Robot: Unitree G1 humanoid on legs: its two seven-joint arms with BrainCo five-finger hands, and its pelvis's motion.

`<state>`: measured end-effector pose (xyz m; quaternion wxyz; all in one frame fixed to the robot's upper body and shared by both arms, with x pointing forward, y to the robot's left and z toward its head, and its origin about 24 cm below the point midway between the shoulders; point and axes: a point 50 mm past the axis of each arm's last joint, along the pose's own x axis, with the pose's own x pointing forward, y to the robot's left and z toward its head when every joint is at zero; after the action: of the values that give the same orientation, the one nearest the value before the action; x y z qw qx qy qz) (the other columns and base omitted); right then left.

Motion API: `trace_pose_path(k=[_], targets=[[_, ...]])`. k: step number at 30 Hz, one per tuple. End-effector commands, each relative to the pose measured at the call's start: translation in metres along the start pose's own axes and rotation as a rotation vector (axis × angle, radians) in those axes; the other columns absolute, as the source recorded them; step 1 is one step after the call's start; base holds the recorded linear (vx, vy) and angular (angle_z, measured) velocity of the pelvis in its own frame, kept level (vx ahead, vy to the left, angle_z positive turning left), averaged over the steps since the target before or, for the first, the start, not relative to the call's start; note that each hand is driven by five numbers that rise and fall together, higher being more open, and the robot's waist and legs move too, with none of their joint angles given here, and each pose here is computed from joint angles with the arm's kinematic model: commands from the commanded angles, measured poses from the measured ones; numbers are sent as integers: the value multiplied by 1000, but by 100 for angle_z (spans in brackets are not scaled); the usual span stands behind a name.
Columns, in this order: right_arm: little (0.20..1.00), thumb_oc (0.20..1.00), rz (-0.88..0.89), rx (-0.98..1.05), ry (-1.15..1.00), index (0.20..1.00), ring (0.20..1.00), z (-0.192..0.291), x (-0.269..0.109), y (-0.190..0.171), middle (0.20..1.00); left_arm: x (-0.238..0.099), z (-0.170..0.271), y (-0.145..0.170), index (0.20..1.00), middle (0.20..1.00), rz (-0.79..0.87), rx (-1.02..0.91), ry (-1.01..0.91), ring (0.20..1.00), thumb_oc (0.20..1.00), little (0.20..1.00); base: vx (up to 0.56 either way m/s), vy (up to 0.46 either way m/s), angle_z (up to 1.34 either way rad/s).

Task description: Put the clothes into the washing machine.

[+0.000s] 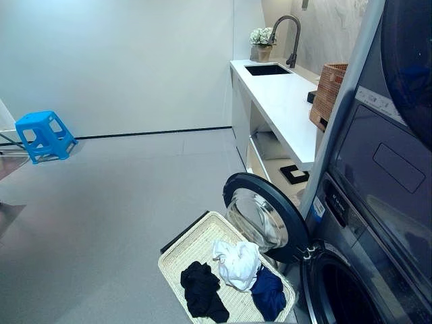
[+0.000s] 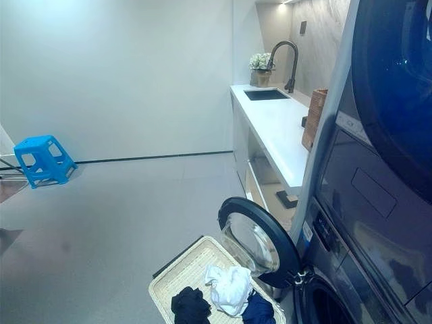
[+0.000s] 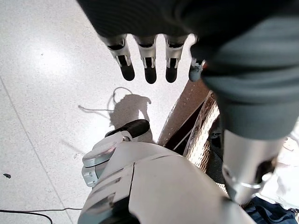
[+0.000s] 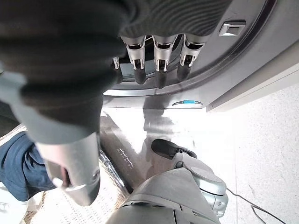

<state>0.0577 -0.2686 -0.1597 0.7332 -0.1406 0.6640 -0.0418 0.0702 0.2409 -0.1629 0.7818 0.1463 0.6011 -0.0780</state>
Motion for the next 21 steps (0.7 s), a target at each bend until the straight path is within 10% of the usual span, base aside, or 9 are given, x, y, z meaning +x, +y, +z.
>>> trace_pose_path(k=[1,21], targets=[[1000,1000,-7,2,-25,1000,1000,23,-1,-3,1000,1,16,8,1000,1000,12,34,-21,1000,1000,1000,0,0,0],[1000,1000,-6,14,-29,1000,1000,22,0,-1,1000,2,16,8,1000,1000,35,17,-34,1000,1000,1000,2,0,0]])
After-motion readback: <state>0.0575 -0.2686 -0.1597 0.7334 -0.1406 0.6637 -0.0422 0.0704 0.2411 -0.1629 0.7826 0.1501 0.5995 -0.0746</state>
